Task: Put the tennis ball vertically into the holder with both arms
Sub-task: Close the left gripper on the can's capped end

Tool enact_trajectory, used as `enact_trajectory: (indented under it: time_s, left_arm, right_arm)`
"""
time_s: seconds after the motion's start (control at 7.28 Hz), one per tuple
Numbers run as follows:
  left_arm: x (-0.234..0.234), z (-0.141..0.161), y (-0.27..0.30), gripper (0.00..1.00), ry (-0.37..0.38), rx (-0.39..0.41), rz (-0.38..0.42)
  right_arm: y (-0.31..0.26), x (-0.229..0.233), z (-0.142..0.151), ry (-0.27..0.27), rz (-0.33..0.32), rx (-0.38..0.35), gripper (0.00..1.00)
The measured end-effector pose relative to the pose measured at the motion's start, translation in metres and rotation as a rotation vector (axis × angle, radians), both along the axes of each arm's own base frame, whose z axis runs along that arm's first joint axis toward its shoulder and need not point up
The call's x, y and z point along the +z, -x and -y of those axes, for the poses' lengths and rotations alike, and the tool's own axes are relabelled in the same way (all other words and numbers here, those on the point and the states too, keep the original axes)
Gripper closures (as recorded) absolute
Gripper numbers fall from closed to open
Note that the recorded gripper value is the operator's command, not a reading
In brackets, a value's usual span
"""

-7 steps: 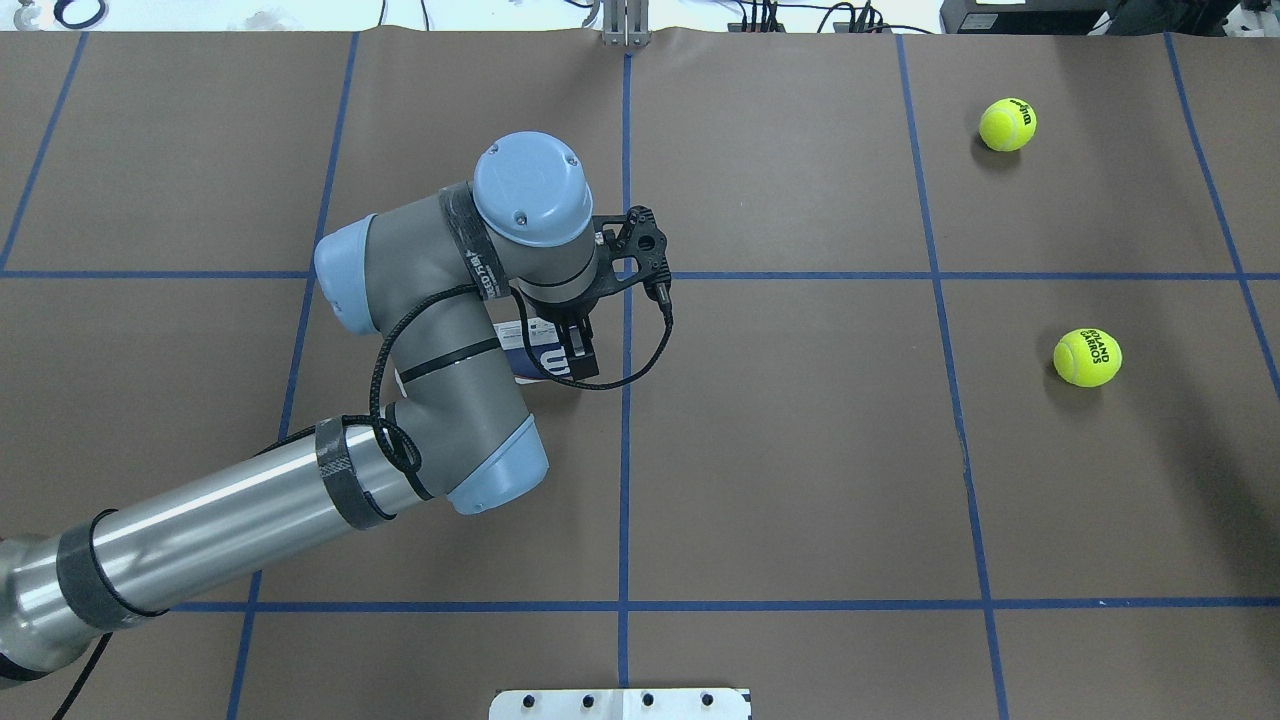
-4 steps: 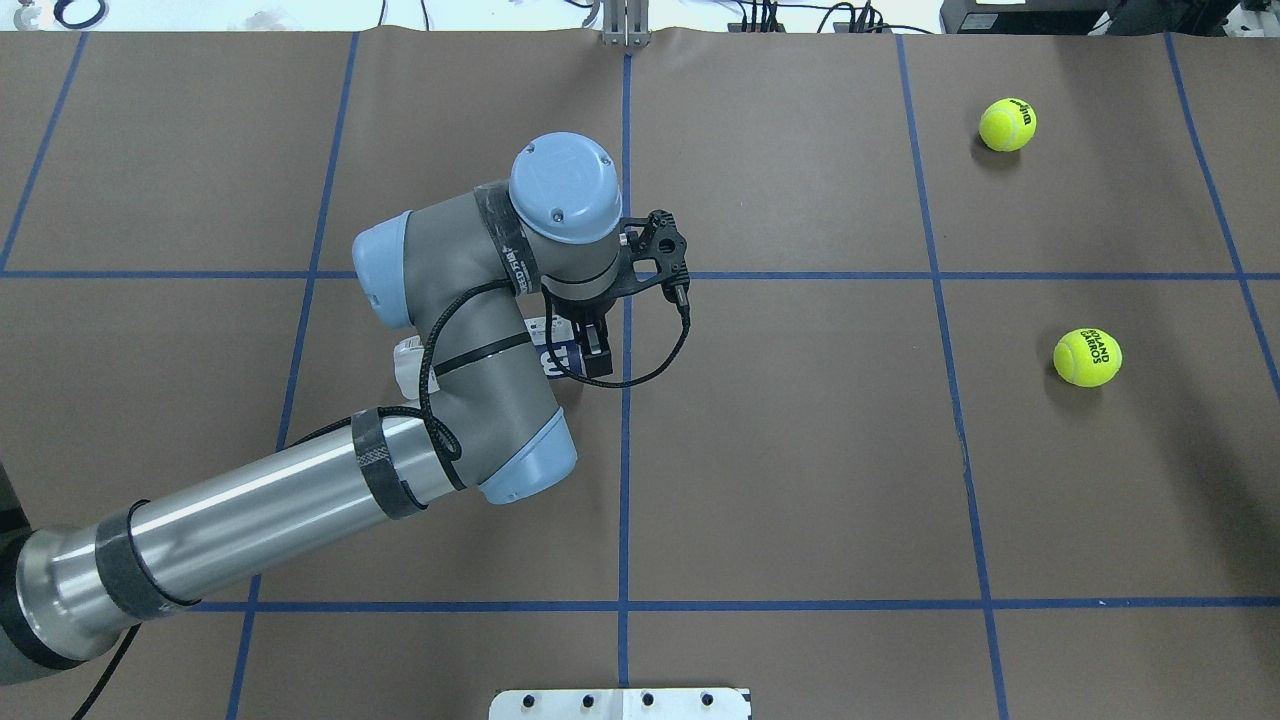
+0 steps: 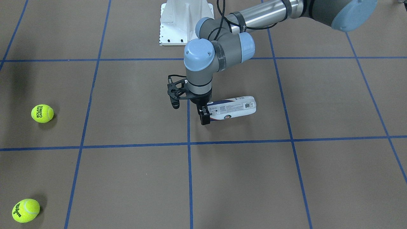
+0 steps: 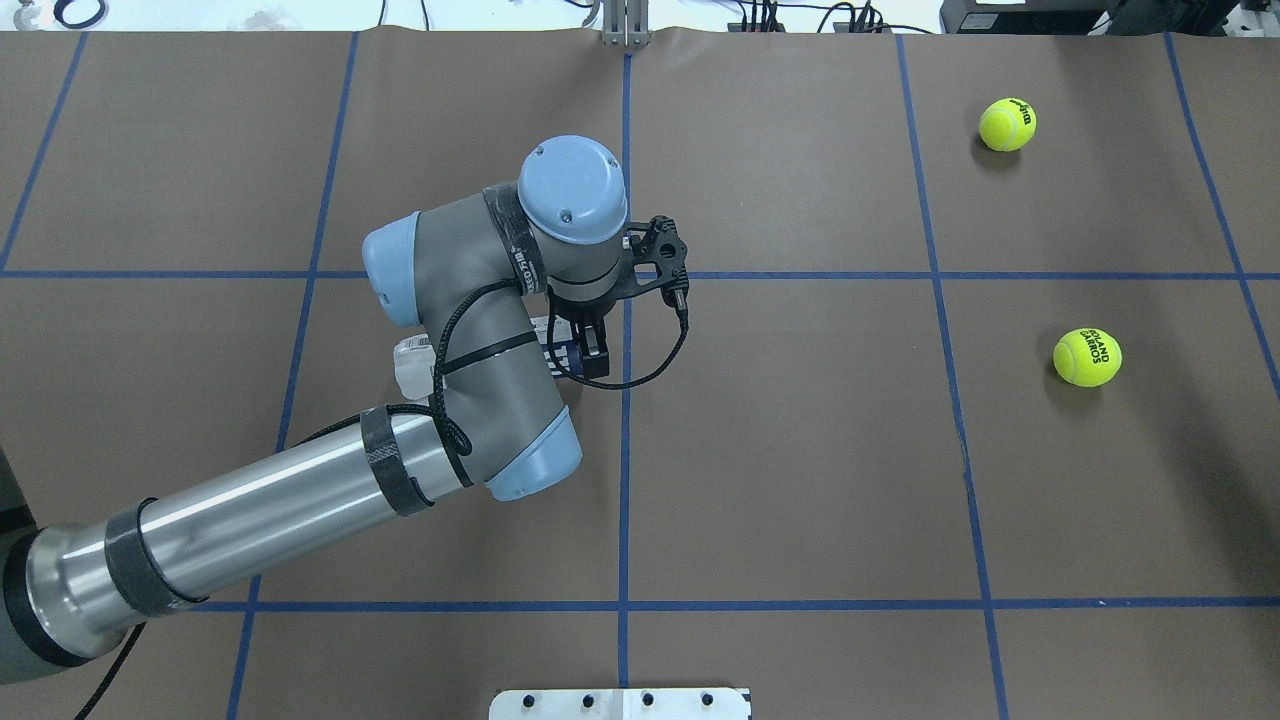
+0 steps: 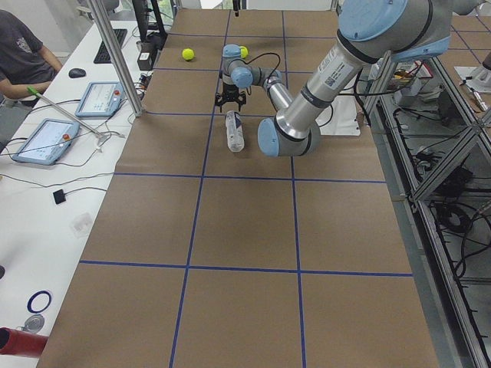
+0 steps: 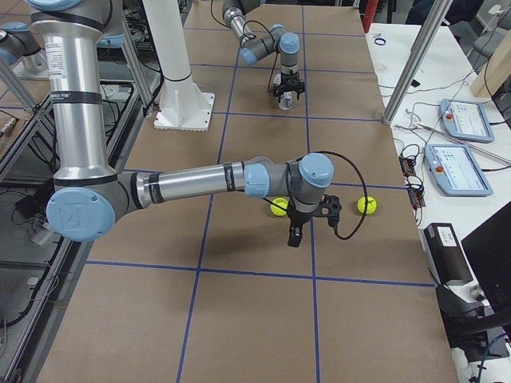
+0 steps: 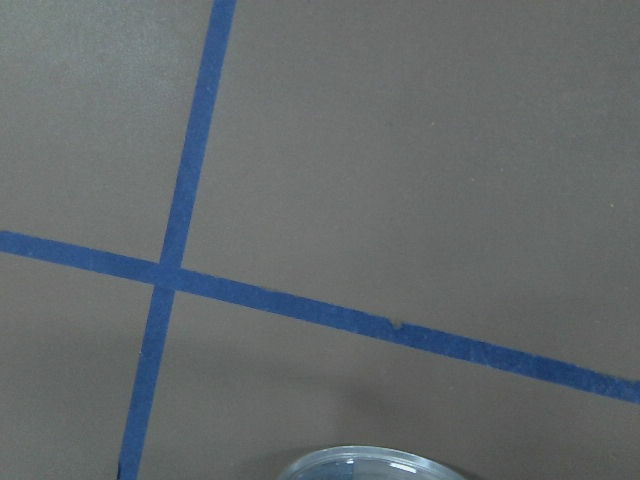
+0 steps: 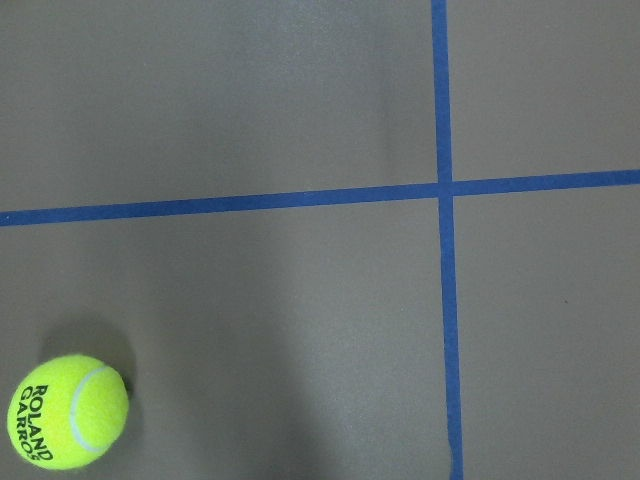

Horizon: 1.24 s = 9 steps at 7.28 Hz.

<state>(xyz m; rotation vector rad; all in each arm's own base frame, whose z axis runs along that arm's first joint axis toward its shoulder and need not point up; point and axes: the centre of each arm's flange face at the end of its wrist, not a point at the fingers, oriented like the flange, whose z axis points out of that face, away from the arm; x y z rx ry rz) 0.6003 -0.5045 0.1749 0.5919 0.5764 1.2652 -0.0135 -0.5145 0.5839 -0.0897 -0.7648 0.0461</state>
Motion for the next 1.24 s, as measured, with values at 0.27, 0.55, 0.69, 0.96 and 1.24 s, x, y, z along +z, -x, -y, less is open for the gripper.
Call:
enact_trajectory:
  time_s: [0.27,0.55,0.69,0.96,1.24]
  left_arm:
    - [0.003,0.000,-0.001,0.01,-0.013,0.018,0.008]
    - [0.006,-0.001,-0.002,0.01,-0.020,0.031,0.013]
    - [0.010,-0.002,-0.004,0.01,-0.018,0.034,0.017]
    - [0.017,-0.005,-0.007,0.01,-0.012,0.040,0.025]
    - [0.020,-0.006,-0.009,0.01,-0.008,0.041,0.028]
  right_arm:
    - [0.000,0.000,0.000,0.000,0.001,0.000,0.00]
    - [0.000,-0.001,0.000,-0.002,0.002,0.000,0.00]
    - [0.000,-0.001,0.000,-0.003,0.002,-0.001,0.00]
    - [0.001,-0.001,0.001,-0.003,0.002,-0.002,0.00]
    - [0.001,-0.001,0.001,-0.002,0.002,-0.002,0.00]
